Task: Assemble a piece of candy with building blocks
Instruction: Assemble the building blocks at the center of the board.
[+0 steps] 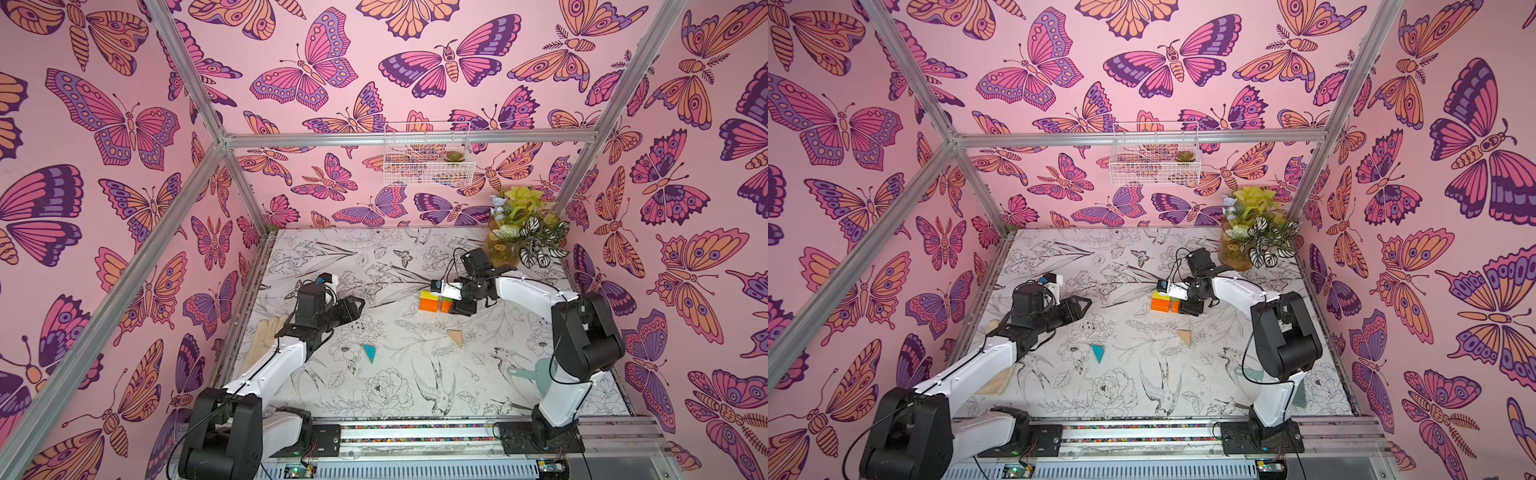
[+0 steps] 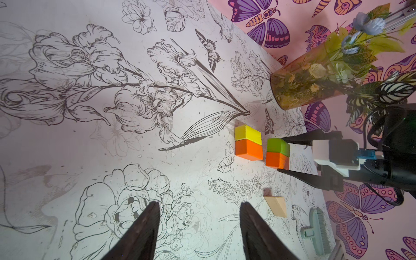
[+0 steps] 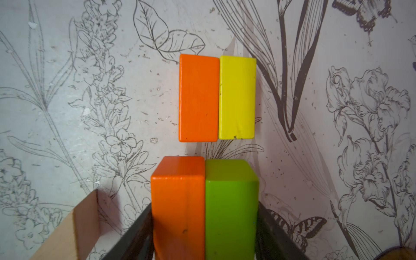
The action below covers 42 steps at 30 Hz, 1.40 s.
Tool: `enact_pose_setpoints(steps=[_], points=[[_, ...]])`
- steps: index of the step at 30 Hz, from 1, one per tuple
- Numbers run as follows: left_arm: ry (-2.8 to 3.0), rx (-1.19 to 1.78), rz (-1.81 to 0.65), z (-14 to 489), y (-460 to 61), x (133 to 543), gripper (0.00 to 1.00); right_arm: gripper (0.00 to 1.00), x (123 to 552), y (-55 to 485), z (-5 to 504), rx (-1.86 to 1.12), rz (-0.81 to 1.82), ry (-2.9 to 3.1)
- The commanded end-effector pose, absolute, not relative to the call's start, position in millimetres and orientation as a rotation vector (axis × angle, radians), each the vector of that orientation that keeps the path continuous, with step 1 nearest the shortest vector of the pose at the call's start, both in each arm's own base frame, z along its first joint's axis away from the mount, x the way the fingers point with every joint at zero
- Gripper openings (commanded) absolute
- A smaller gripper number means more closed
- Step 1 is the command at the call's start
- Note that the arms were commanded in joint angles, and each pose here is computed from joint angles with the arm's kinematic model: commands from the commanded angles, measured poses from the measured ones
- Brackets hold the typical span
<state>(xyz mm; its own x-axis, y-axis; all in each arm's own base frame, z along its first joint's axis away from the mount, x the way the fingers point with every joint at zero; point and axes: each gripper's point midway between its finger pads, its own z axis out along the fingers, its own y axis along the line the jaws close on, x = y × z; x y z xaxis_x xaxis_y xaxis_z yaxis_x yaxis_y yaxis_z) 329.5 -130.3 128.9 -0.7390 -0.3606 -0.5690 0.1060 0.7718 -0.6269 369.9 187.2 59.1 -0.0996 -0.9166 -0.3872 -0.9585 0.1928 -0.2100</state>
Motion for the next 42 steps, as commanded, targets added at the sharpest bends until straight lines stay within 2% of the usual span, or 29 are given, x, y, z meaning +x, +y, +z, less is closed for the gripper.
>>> enact_pose_setpoints(steps=[1,12,26,42], points=[[2.26,-0.198,-0.846,124,-128,328,0.6,0.37,379,186,60,-1.754,0.114,2.052],[2.266,-0.215,-0.835,121,-126,328,0.6,0.4,387,186,46,-1.785,0.118,2.102],[2.283,-0.221,-0.838,117,-127,329,0.6,0.51,382,196,48,-1.771,0.228,2.128],[2.285,-0.228,-0.827,114,-125,327,0.6,0.55,385,196,43,-1.771,0.248,2.168]])
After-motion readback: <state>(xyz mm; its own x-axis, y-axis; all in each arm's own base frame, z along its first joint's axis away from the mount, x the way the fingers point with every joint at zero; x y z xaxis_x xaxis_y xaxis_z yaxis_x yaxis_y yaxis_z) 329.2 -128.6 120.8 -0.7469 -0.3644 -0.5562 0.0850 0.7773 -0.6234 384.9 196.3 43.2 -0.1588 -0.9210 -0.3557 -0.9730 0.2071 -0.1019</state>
